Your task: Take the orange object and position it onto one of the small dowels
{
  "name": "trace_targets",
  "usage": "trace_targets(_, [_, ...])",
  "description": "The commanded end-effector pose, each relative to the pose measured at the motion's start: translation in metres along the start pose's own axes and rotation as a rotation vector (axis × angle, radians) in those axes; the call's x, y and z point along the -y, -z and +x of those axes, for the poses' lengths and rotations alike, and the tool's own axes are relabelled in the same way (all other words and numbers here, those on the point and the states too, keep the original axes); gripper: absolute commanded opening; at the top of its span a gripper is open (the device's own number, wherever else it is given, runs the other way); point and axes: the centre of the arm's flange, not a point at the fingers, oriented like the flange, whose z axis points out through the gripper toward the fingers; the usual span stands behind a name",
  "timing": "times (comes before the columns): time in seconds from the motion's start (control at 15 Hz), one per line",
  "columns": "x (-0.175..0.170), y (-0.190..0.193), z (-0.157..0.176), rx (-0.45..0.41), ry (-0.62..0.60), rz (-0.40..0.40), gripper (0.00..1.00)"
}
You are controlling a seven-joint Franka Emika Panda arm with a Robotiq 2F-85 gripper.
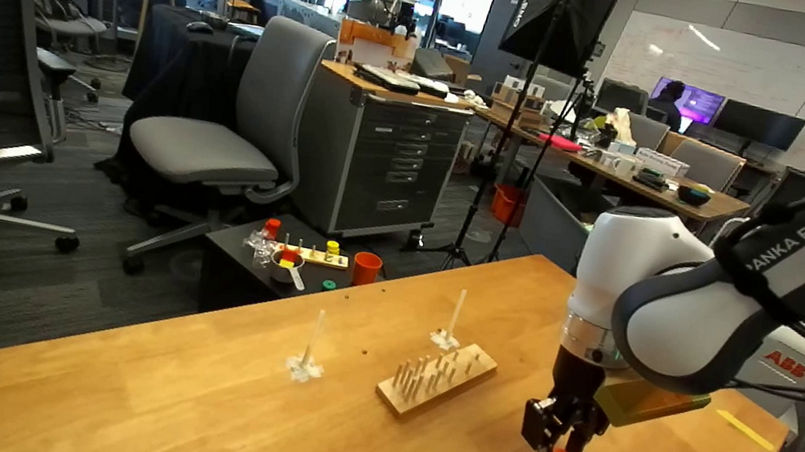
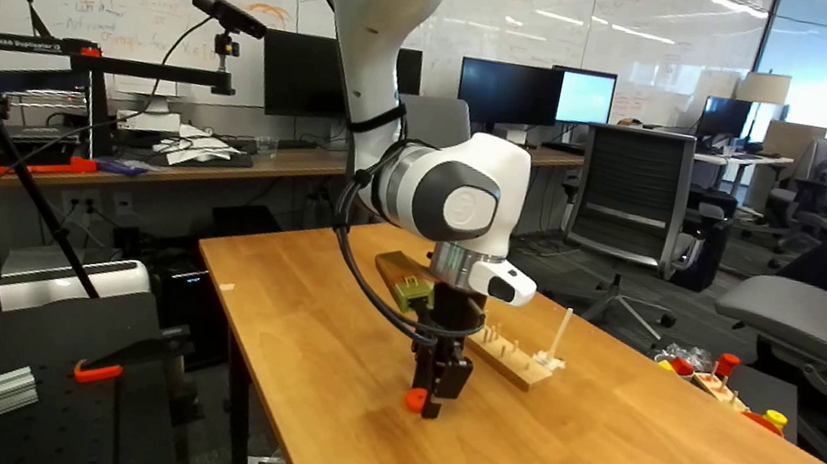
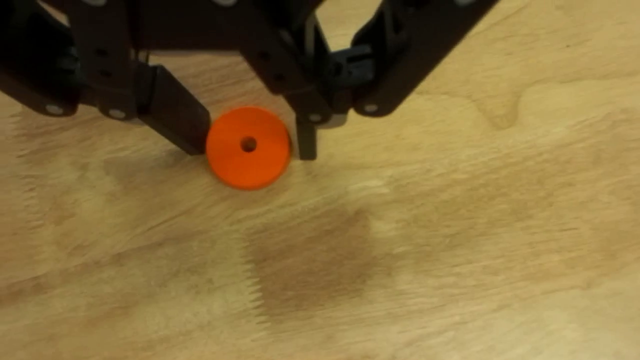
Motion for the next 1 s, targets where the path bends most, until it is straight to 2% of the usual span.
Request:
trace_targets(0.0, [-0.011, 0.003, 0.007, -0.021, -0.027, 0.013, 0.20])
trace_targets(0.13, [-0.017, 0.011, 0.009, -0.030, -0.039, 0.018, 0.17])
trace_targets(0.53, [-0.039, 0.047, 0.026, -0.091, -0.073, 0.003, 0.17])
trace_targets(0.93, [-0.019, 0.093, 0.054, -0.173, -0.060, 0.034, 0.17])
